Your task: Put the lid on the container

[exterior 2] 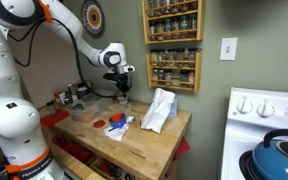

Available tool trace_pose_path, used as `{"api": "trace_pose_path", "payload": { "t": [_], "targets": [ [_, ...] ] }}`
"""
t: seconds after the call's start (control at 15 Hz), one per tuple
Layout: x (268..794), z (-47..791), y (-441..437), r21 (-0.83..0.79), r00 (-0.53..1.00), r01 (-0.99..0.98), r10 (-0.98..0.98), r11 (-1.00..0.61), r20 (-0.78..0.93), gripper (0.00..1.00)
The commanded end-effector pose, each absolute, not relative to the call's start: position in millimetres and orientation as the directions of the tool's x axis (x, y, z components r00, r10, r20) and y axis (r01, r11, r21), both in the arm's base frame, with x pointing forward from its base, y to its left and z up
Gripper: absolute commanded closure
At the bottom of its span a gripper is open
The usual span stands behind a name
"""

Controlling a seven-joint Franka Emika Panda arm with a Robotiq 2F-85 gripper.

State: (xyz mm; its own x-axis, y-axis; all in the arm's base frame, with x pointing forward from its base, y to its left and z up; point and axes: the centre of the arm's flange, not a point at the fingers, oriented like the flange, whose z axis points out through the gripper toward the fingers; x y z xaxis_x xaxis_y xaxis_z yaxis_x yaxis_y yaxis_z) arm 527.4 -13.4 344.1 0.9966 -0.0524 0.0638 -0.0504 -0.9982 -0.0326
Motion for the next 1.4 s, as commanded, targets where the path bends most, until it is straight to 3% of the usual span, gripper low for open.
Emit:
{"api": "trace_pose_path", "payload": {
  "t": [0.0,1.33],
  "targets": [
    [533,327,-16,-0.035,0.994,-0.07,-0.072,-0.997,0.081,1.0],
    [538,274,-8,-0.033,0.998,-0.066,-0.067,-0.997,0.012,1.0]
  ]
}}
